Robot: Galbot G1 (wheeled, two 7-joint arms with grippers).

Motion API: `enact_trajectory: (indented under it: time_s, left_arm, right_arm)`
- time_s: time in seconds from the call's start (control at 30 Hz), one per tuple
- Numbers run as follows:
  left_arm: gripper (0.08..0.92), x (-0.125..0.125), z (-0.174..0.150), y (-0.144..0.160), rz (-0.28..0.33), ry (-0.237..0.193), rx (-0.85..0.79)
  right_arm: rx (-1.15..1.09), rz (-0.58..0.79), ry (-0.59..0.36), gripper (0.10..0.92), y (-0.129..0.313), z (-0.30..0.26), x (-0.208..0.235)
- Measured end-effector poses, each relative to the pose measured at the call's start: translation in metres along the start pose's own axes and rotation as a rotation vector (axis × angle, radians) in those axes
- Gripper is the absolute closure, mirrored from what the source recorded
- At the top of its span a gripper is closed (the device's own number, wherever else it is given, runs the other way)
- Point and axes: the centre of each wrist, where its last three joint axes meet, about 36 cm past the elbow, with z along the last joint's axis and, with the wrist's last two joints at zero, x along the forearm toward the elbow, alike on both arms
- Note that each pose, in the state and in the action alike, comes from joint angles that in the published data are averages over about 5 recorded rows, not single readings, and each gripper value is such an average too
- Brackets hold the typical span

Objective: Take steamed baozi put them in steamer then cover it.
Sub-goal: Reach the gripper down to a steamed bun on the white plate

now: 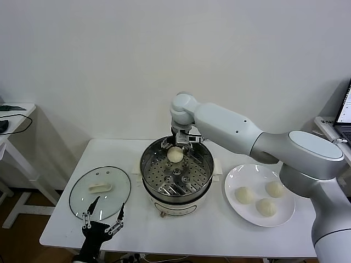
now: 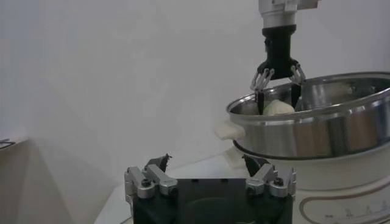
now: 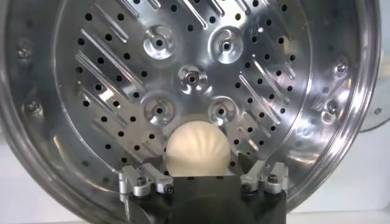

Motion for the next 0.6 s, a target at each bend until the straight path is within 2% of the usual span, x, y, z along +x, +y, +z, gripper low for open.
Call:
enact_trajectory:
  time_s: [0.27,0.43,0.6]
  left_arm:
    - [0.177,-0.001,0.000,0.001,0.004,-0.001,-0.005]
    - [0.177,0.001,-0.002,0.001,0.011,0.004,-0.007]
    - [0.177,0.000,-0.003,-0.002,0.020,0.001,-0.007]
  right_arm:
    - [-0.337,0.056,-0.016,0.200,0.065,0.021,0.066]
    - [-0.650,0.079,-0.046,0.200,0.140,0.030,0.097]
    - [-0.930,0.053,-0.079,0.200,0.225,0.020,0.092]
